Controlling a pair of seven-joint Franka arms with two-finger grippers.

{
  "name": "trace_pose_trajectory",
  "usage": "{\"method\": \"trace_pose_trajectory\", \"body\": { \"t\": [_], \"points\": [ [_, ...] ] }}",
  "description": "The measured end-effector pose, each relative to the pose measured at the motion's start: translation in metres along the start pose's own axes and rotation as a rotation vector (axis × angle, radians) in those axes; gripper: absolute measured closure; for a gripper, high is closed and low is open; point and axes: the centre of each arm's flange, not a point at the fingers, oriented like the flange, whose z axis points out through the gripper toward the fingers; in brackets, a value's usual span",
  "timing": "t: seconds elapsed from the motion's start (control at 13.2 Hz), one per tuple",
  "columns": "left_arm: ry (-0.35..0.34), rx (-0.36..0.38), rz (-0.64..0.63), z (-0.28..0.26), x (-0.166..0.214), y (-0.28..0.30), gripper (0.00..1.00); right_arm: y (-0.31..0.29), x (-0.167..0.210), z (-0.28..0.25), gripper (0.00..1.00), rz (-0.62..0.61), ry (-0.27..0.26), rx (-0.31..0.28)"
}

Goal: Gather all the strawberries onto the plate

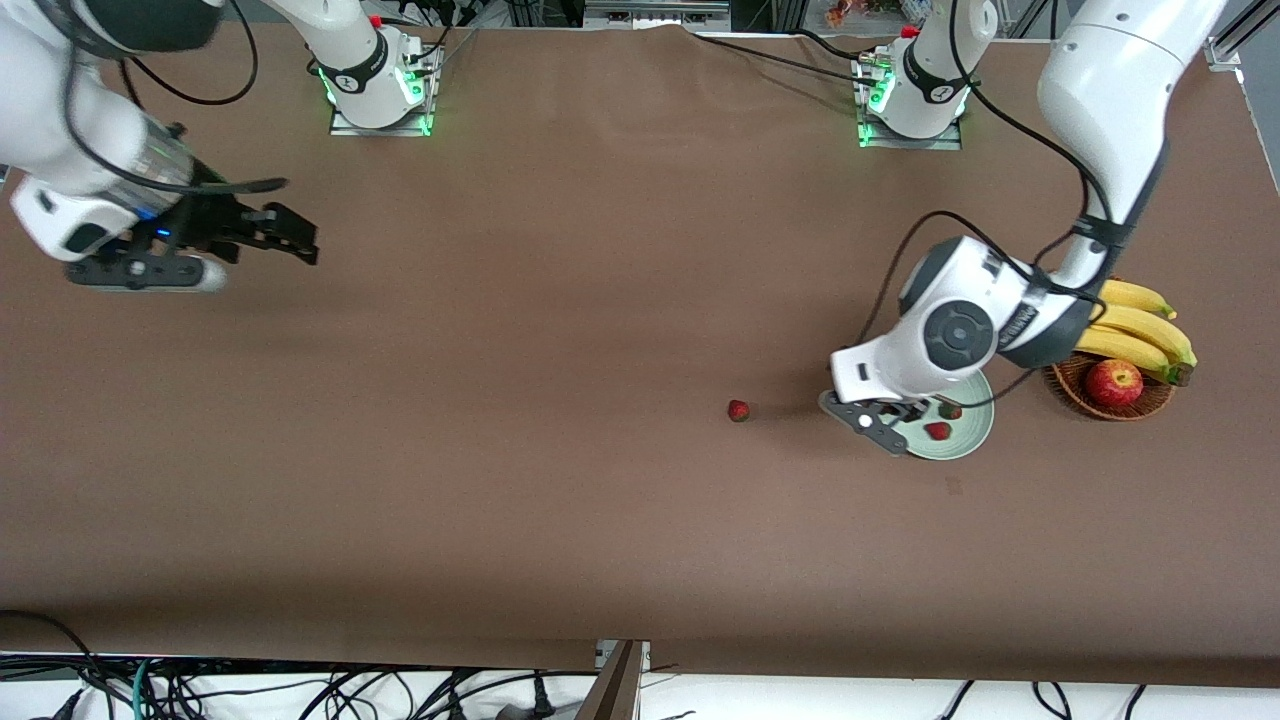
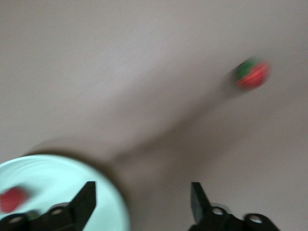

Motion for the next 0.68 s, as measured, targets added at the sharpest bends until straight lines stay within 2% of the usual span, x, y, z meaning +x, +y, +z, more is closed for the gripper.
{"method": "trace_pose_trajectory", "body": {
  "t": [0.08, 0.23, 0.38, 0.53, 0.68],
  "points": [
    [0.009, -0.001, -0.056, -0.004, 0.008, 0.027, 0.0, 0.009, 0.0, -0.007, 0.0, 0.006, -0.003, 0.0],
    [0.039, -0.015, -0.167, 0.0, 0.023, 0.082, 0.0, 0.018, 0.001, -0.012, 0.0, 0.013, 0.0, -0.021],
    [0.132, -0.054, -0.225, 0.014, 0.041, 0.124, 0.0, 0.022, 0.002, -0.011, 0.0, 0.012, 0.007, -0.059],
    [0.195, -0.04, -0.218, 0.043, 0.051, 0.131, 0.0, 0.023, 0.003, -0.01, 0.0, 0.013, 0.006, -0.068],
    [0.216, -0.028, -0.196, 0.072, 0.054, 0.127, 0.0, 0.022, 0.003, -0.01, 0.0, 0.012, 0.007, -0.068]
  ]
}}
